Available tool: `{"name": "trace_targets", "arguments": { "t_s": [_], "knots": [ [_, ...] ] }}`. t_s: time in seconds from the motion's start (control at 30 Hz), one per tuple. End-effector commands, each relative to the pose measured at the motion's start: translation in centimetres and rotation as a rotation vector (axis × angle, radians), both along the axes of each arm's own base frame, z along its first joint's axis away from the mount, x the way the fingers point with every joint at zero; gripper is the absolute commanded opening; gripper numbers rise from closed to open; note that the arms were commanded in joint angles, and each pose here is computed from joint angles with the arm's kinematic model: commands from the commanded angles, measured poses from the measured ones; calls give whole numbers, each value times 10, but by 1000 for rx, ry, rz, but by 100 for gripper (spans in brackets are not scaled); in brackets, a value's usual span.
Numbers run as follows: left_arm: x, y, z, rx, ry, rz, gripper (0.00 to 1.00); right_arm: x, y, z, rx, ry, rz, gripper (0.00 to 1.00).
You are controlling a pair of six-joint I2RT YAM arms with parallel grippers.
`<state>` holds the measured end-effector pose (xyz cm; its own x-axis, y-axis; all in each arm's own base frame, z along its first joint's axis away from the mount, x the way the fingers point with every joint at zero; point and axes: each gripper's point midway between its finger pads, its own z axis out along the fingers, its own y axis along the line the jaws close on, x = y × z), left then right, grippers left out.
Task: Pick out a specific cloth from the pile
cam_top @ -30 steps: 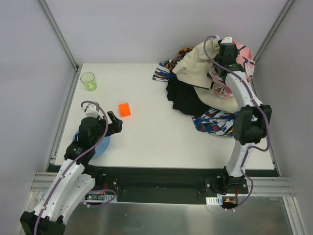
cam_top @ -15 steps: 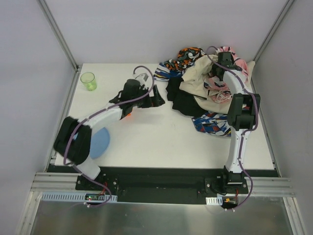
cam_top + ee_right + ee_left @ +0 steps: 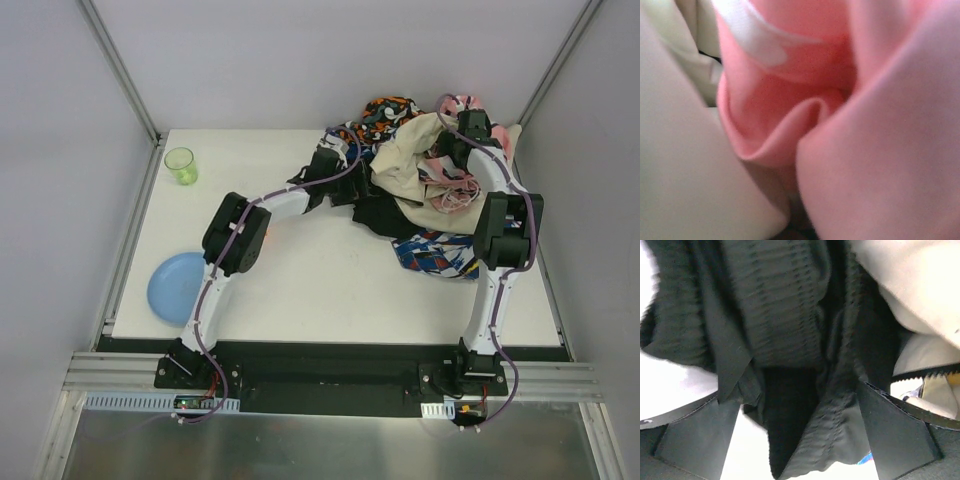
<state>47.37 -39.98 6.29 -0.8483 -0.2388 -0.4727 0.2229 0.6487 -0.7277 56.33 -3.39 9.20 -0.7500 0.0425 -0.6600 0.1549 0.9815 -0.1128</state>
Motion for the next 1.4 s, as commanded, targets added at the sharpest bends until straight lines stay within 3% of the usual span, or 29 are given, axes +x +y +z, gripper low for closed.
{"name": "trace_targets", "arguments": {
  "t_s": [0.0,0.1,0.13,0.17,0.2,0.37,0.57,0.7,0.93,1.1,1.17,1.33,1.37],
  "knots": [
    [-1,-30,-5,-45,51,-17,84,-27,37,-18,152,92,50,80],
    [-5,-39,-1,-81,74,-50,47,-28,39,-24,162,96,43,80],
    [-8,-41,2,-78,64,-58,29,-29,38,-25,164,98,34,80],
    [-11,-41,8,-74,49,-64,2,-29,37,-27,163,103,30,80],
    [-15,-38,13,-67,39,-64,0,-30,38,-30,162,109,30,80],
    [-40,9,81,39,-126,-12,0,-34,21,-40,82,135,-21,80],
    [-90,90,207,164,-430,57,0,-38,-4,-55,-26,195,-85,80],
    [-116,131,283,209,-594,112,0,-37,-3,-65,-13,224,-82,80],
    [-148,161,391,154,-817,157,0,-37,-11,-55,13,204,-82,80],
    [-191,177,463,51,-964,128,0,-38,-13,-44,8,179,-80,82],
    [-208,177,481,15,-1000,88,0,-39,-11,-35,20,163,-77,83],
    [-220,182,505,3,-1059,72,0,-46,-5,-3,50,98,-71,100],
    [-216,183,506,15,-1064,87,0,-46,-5,11,53,67,-72,96]
  ]
}}
